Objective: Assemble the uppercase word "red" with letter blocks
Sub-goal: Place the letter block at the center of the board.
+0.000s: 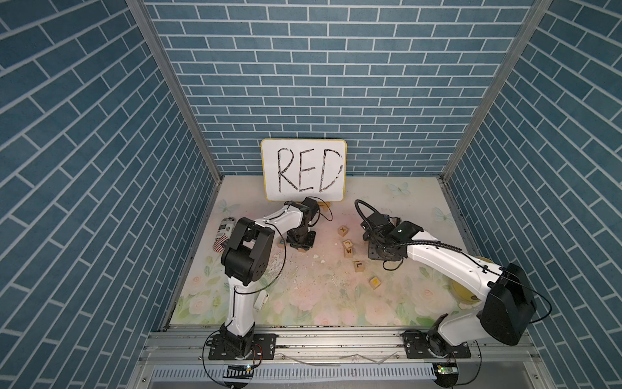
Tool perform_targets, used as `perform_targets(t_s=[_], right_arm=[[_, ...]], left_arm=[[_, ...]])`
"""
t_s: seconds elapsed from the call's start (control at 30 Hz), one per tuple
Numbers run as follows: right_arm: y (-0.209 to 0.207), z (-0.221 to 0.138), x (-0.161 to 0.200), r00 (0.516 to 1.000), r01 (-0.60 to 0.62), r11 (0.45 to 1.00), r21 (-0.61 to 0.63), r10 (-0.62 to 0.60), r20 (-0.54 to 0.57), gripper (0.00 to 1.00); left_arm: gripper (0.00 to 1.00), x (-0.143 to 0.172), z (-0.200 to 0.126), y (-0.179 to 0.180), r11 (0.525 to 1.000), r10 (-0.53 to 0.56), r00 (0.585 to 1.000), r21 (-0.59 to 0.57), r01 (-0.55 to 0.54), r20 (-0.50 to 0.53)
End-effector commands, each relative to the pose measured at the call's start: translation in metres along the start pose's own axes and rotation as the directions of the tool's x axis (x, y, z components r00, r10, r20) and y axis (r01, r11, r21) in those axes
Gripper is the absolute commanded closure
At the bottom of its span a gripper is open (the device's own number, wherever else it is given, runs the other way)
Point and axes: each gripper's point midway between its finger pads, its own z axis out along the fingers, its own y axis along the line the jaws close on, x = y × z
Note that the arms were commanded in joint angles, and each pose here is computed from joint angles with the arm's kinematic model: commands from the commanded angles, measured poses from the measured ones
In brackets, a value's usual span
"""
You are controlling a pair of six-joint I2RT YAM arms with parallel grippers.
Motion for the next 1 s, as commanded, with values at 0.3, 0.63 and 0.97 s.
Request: perform_targets(t_s=[0.3, 0.63, 0.97], right_arm=[[0.001, -0.004, -0.004, 1.000, -0.012, 1.000, 0.002, 0.011, 0.019, 0.55], [0.009, -0.035, -0.037, 0.974, 0.018, 0.993, -0.118, 0.009, 0.224, 0.49], [0.033, -0.072, -0.085, 0.885, 0.293, 0.950, -0.106, -0.228, 0.405, 0.43]], left_arm=[[0.41, -0.003, -0.005, 0.006, 0.999, 0.029, 0.999, -0.034, -0.028, 0.015], [0.26, -0.022, -0.095, 0.007, 0.996, 0.090, 0.969, -0.029, -0.086, 0.231], [0.01, -0.028, -0.263, 0.035, 0.970, 0.244, 0.757, -0.161, -0.183, 0.606]])
